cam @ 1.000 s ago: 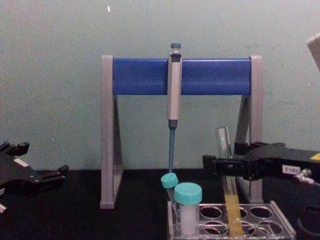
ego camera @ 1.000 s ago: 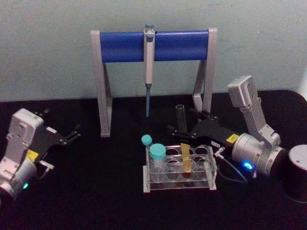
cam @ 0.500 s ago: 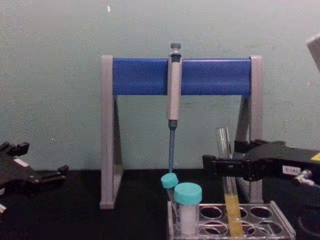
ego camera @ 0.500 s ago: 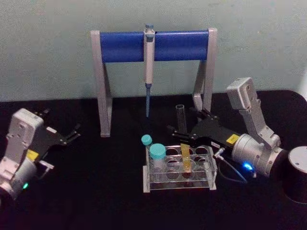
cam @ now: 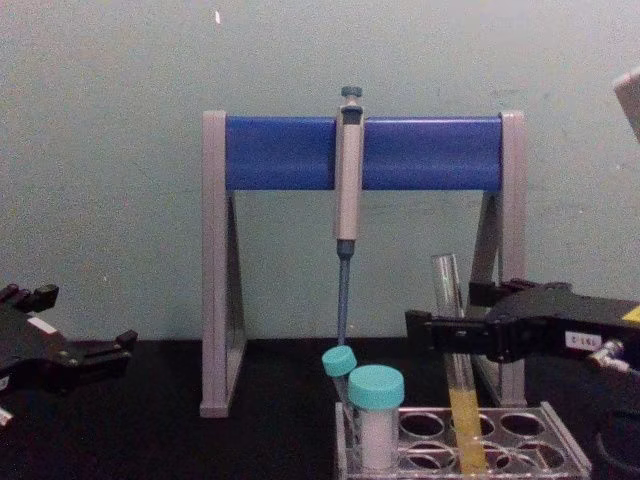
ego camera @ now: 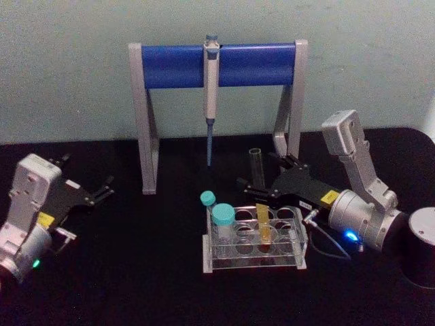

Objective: Pick up the test tube from the test tube rack, shake it, then place it back into the test tube rack.

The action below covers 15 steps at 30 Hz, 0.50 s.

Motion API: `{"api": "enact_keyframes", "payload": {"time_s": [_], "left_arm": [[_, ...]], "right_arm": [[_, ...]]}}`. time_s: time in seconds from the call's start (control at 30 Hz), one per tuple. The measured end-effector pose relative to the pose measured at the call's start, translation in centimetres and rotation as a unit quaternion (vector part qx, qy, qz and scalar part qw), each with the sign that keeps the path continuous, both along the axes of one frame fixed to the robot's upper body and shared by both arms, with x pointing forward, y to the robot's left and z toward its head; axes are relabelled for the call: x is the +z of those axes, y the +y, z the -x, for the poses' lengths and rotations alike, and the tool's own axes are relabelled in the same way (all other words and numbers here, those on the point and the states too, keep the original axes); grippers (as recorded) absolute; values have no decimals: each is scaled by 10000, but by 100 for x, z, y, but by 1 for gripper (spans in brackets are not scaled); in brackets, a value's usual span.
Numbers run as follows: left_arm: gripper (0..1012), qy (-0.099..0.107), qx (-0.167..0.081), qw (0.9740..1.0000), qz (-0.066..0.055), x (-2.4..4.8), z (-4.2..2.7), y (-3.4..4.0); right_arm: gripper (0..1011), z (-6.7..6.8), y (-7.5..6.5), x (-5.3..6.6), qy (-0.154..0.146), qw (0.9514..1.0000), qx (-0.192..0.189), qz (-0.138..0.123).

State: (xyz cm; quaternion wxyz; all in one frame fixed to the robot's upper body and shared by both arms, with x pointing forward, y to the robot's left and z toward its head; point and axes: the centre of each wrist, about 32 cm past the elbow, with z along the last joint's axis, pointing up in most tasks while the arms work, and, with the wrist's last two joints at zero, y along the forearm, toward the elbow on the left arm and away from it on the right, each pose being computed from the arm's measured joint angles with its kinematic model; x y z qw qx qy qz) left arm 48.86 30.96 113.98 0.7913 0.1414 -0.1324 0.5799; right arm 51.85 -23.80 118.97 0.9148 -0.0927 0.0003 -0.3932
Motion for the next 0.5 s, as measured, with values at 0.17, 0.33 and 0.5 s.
{"api": "enact_keyframes", "payload": {"time_s": [0.17, 0.33, 0.5], "left_arm": [[1001, 0, 0, 10000, 0, 0, 0, 0], [1001, 0, 0, 10000, 0, 0, 0, 0], [1001, 0, 0, 10000, 0, 0, 0, 0]], "right_arm": [[1000, 0, 0, 0, 0, 10000, 0, 0], [908, 0, 0, 0, 1, 10000, 0, 0], [772, 0, 0, 0, 2, 10000, 0, -2]]}}
